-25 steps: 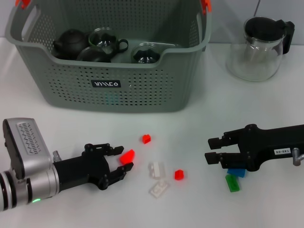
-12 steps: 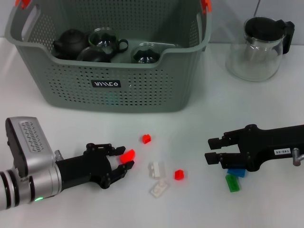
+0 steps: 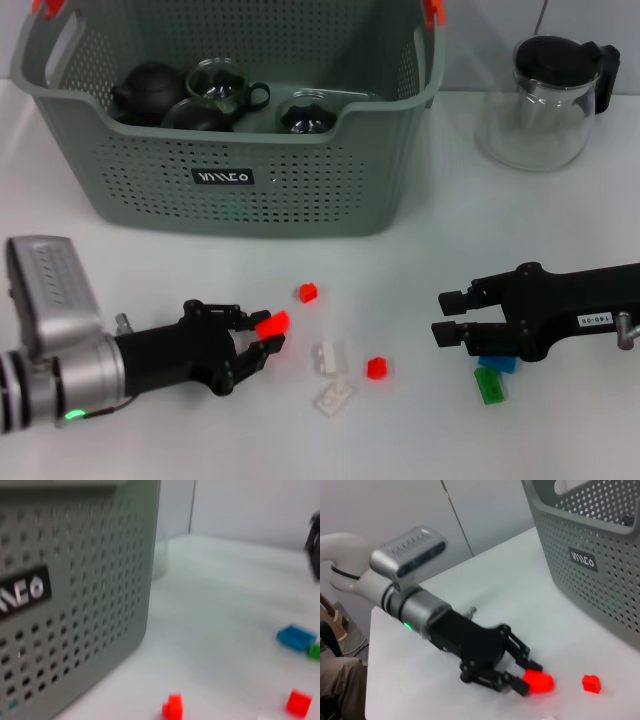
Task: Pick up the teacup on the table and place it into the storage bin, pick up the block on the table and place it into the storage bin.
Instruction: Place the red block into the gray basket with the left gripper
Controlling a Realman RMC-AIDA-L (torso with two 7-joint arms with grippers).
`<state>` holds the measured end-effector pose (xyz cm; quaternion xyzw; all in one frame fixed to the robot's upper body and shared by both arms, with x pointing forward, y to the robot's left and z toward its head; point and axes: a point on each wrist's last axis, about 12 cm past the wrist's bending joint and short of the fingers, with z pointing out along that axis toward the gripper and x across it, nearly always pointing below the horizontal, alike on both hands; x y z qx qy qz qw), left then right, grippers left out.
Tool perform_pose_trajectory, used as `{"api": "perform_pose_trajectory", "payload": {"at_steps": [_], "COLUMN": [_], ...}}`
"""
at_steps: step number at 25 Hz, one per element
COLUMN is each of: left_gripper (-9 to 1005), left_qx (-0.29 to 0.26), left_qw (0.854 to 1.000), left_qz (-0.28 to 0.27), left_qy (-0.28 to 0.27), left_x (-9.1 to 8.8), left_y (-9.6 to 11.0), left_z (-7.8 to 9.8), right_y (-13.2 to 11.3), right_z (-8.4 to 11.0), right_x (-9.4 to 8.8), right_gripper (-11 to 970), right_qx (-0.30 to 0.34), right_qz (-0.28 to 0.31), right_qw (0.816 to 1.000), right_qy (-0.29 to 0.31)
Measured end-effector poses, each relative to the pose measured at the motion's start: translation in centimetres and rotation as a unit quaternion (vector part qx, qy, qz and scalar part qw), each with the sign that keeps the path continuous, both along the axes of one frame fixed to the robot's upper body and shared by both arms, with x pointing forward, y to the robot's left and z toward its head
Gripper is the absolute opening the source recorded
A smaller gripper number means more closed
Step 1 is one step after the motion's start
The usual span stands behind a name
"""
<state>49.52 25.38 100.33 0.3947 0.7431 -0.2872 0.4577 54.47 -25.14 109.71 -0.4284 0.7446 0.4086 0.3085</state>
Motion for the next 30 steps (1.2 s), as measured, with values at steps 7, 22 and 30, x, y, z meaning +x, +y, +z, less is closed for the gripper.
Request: {"api": "perform_pose_trajectory", "payload": {"at_steps": [7, 22, 30], "left_gripper": [295, 322, 337], "left_qx": [-0.153, -0.113, 0.036], "left_qw": [0.987, 0.985, 0.973], "left_qz": [-0.033, 0.118, 0.211], "left_qy": [-0.025, 0.056, 0.085], "left_x": [0.5, 13.8, 16.5], "left_y": [3.7, 5.7, 1.8], "left_z": [8.0, 20.3, 18.0], "right_y": [0.0, 0.3, 0.3], "right_z": [0.1, 0.2, 0.2], "right_x": [0.1, 0.3, 0.3], "right_gripper": [463, 462, 462], "right_qx": [0.0, 0.0, 0.001], "right_qz": [0.001, 0.002, 0.002], "right_qw": [1.0, 1.0, 1.0], "right_qy": [0.0, -0.004, -0.005]}}
